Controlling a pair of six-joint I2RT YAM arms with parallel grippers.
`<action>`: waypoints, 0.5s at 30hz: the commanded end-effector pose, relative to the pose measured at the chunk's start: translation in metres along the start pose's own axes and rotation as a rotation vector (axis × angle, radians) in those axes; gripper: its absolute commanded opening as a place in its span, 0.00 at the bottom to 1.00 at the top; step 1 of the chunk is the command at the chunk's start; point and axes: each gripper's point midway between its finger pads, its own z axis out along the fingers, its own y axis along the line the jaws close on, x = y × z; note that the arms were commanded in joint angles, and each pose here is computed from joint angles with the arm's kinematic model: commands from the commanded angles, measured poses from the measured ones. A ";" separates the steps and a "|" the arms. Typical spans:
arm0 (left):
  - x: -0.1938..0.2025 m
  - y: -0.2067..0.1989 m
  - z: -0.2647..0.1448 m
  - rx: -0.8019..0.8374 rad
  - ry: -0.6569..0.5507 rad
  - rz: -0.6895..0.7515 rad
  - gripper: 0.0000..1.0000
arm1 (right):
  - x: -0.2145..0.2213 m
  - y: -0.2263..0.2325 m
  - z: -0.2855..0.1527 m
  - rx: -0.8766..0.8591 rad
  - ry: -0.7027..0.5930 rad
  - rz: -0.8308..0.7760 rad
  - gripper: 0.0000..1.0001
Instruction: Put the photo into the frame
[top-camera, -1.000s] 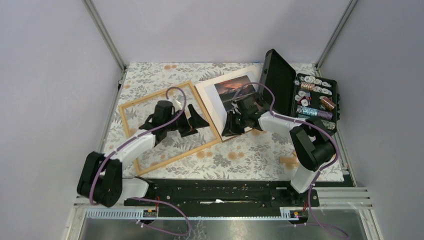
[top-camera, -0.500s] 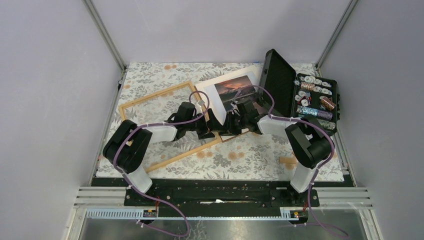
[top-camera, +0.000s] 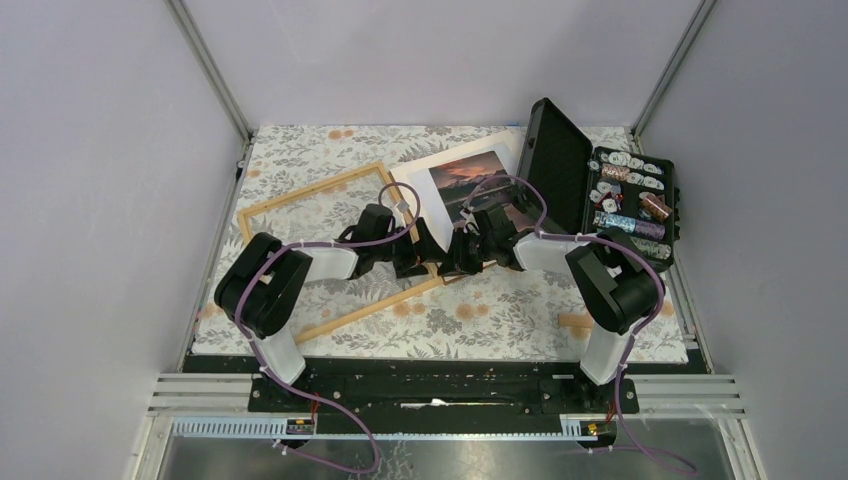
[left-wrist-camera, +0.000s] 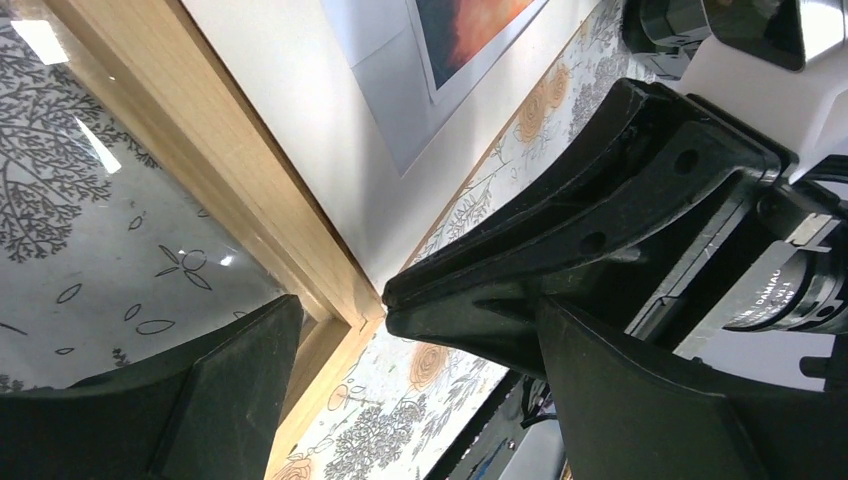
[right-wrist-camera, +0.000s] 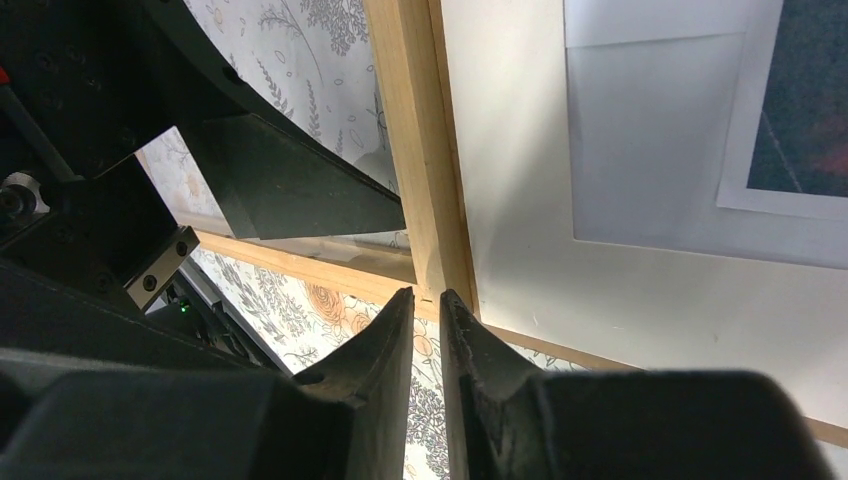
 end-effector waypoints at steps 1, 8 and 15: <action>0.000 0.012 -0.001 -0.051 -0.005 0.048 0.91 | -0.001 0.008 0.003 -0.044 -0.006 -0.013 0.22; -0.019 -0.035 -0.032 -0.026 -0.051 0.190 0.96 | 0.002 0.003 0.005 -0.036 0.002 -0.018 0.22; 0.003 -0.024 -0.066 -0.104 -0.048 0.176 0.97 | 0.006 0.002 0.008 -0.047 0.013 -0.020 0.22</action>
